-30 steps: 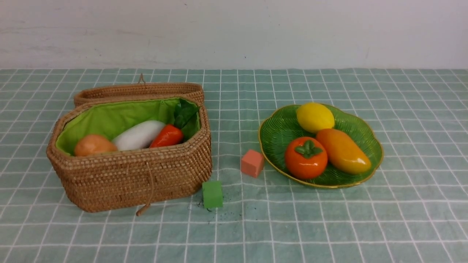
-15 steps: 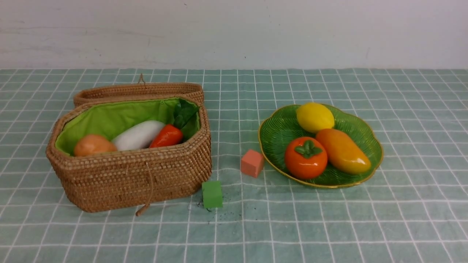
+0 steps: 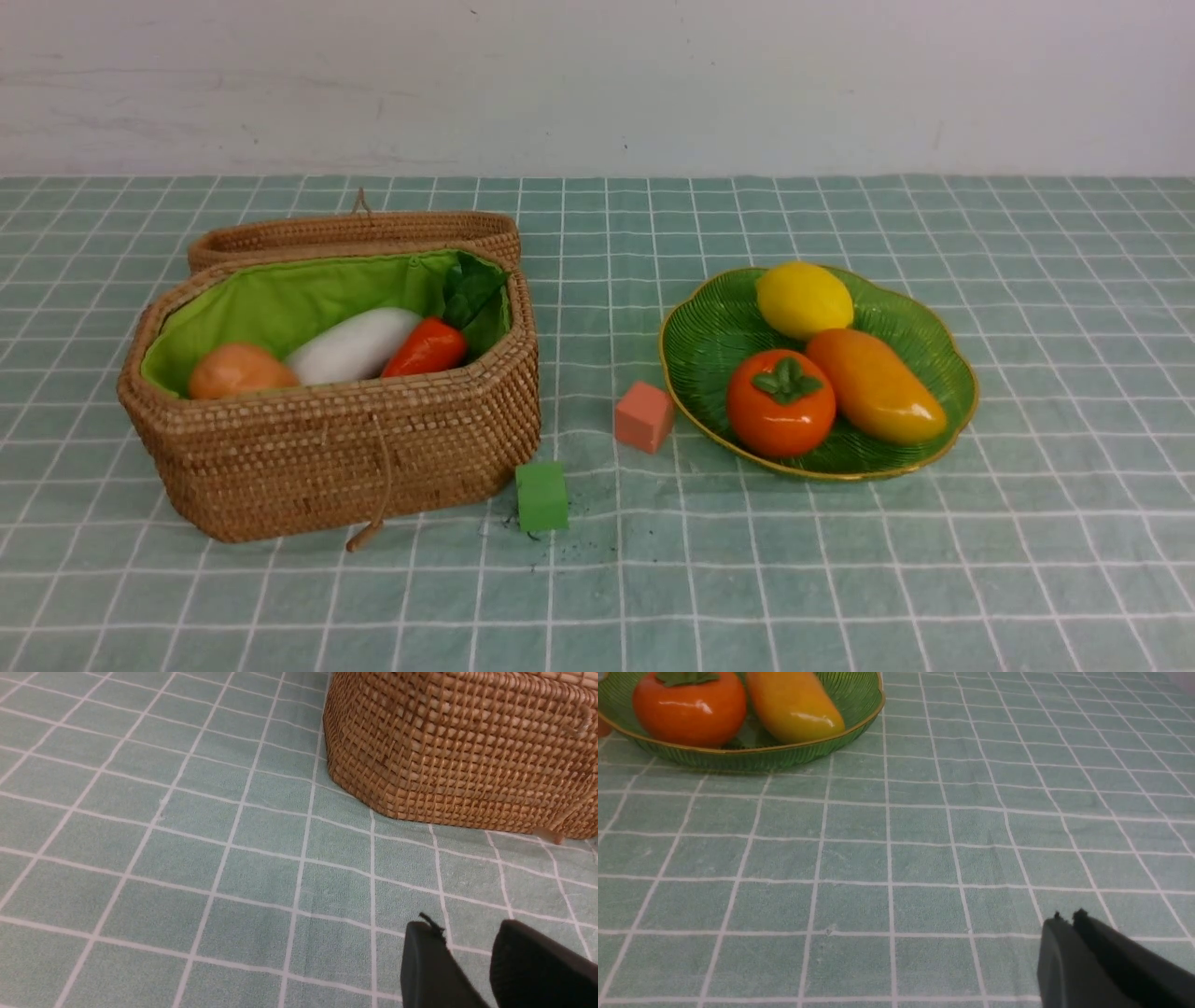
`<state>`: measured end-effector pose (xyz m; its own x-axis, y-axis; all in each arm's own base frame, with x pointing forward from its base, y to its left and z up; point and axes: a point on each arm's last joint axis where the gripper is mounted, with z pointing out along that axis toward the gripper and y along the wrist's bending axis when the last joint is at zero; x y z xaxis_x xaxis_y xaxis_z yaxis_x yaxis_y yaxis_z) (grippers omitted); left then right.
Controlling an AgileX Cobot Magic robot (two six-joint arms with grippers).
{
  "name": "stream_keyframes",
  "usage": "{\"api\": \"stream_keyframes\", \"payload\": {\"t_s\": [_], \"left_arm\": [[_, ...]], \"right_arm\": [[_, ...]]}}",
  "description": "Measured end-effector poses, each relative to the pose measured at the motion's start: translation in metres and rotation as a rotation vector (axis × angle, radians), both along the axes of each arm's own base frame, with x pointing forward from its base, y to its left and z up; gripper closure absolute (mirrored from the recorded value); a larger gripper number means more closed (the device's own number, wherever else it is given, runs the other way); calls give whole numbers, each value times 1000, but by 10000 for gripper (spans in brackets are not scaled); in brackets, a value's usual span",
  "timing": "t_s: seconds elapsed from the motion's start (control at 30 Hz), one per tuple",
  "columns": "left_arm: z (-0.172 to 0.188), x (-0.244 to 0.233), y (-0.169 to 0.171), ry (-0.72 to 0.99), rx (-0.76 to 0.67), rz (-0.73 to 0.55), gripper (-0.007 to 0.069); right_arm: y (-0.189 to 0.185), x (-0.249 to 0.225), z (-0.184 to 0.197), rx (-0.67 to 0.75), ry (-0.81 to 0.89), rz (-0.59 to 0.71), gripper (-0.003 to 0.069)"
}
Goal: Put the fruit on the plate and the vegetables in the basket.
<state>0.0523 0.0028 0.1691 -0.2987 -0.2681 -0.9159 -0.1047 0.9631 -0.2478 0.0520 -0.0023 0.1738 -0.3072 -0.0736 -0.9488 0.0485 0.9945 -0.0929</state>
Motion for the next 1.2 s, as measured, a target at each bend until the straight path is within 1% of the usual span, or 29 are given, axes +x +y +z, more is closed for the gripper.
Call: {"api": "stream_keyframes", "payload": {"t_s": [1.2], "left_arm": [[0,0,0,-1,0,0,407]], "right_arm": [[0,0,0,0,0,0,586]]}}
